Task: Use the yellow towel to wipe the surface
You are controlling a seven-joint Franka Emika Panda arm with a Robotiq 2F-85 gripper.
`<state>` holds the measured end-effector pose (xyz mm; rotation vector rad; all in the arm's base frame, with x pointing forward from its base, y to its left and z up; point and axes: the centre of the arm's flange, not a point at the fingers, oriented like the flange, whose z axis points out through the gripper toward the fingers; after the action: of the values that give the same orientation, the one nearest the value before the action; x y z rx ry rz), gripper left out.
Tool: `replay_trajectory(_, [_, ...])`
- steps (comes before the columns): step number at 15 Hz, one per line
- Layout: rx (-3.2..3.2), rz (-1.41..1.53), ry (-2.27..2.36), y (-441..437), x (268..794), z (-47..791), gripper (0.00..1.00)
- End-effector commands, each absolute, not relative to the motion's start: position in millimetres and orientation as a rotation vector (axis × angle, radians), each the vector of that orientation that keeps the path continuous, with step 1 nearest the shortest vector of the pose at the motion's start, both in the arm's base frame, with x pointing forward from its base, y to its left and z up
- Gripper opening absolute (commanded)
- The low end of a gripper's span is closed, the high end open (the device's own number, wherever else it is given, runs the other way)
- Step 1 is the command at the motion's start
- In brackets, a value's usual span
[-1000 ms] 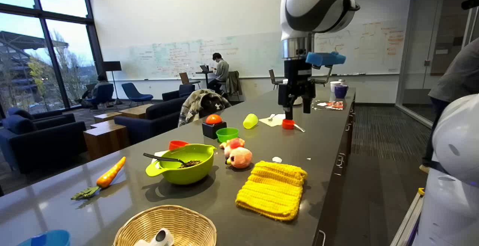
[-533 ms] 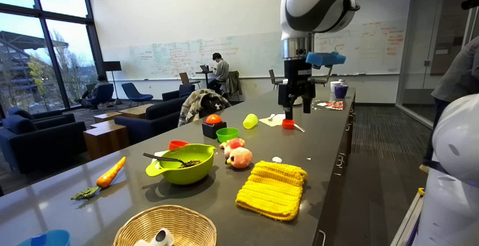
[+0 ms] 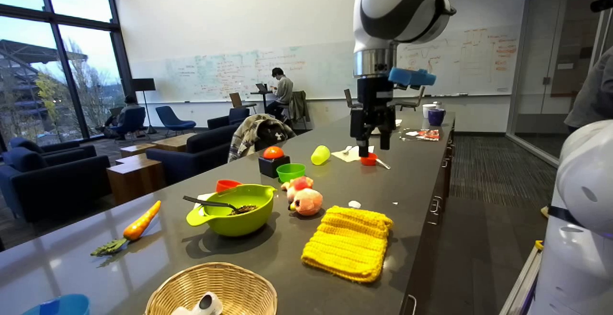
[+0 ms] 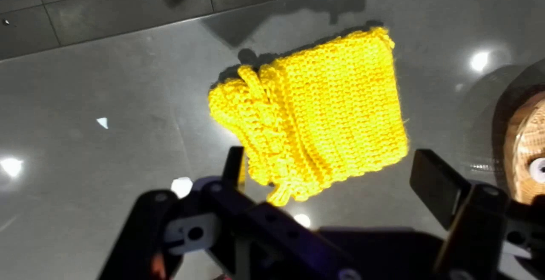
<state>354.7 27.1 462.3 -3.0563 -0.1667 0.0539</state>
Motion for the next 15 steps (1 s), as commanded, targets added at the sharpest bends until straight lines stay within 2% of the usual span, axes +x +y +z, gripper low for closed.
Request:
replay_trajectory(1, [-2.994, 0.052, -0.246, 55, 368, 442, 1.00])
replay_trajectory(8, [-3.044, -0.165, -0.062, 65, 393, 379, 1.00])
replay_trajectory(15, [-3.124, -0.185, -0.263, 58, 401, 363, 1.00])
